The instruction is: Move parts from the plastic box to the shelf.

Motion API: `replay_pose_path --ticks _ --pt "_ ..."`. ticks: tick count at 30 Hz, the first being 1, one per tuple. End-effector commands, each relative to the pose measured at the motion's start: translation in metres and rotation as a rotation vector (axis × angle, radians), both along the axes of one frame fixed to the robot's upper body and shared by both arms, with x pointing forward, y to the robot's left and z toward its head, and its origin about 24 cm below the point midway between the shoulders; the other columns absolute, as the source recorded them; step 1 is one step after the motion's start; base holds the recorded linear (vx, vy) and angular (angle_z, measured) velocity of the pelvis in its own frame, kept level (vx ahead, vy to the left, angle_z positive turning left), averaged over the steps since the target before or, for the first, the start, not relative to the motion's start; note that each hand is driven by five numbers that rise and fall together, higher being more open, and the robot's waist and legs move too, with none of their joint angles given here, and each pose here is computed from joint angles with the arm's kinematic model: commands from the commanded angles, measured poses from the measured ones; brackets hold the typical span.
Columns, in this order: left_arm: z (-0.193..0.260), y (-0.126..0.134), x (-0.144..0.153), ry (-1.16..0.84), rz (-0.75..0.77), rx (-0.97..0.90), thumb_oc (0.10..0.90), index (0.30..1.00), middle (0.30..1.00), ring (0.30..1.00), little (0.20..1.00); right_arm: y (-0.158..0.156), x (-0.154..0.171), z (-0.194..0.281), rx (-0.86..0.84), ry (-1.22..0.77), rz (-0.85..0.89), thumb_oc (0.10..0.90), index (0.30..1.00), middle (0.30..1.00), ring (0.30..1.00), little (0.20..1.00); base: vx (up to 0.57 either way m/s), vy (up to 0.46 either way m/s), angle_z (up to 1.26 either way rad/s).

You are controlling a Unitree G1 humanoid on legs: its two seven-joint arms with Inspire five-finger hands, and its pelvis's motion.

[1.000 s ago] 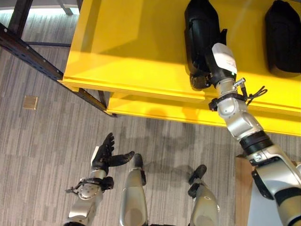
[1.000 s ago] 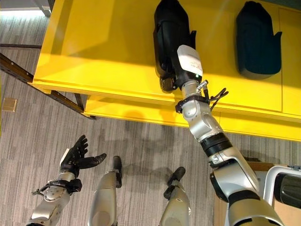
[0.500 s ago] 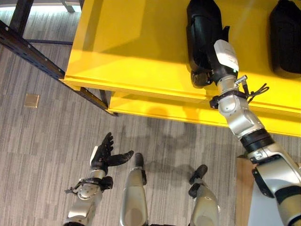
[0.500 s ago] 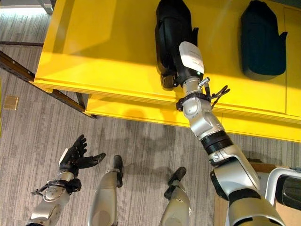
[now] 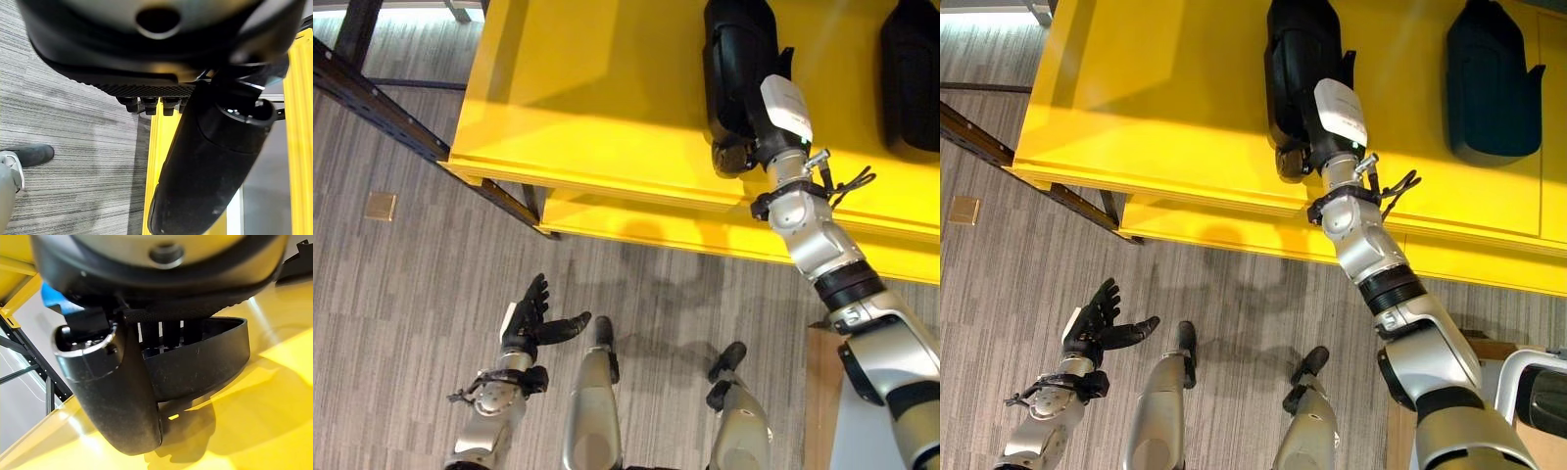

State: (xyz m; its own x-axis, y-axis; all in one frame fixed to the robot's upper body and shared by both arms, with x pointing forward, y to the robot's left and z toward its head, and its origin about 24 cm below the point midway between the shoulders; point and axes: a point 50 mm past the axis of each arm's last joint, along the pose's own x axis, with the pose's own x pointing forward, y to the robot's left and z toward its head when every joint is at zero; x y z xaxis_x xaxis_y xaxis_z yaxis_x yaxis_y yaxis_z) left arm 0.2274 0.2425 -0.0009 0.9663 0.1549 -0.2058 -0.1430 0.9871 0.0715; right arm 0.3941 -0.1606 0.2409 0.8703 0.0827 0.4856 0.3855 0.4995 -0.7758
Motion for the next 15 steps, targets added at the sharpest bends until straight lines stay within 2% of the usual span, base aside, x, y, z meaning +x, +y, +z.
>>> replay_pose_path --ticks 1,15 --pt "0.031 0.011 -0.003 -0.151 -0.029 0.061 0.900 1.000 1.000 1.000 1.000 0.012 0.001 0.050 -0.031 -0.151 0.015 0.400 0.300 0.300 0.300 0.300 0.00 0.000 0.00" --pt "0.031 0.009 -0.002 -0.152 -0.017 0.049 0.900 1.000 1.000 1.000 1.000 0.018 0.001 0.037 0.049 -0.130 0.037 0.400 0.300 0.300 0.300 0.300 0.00 0.000 0.00"
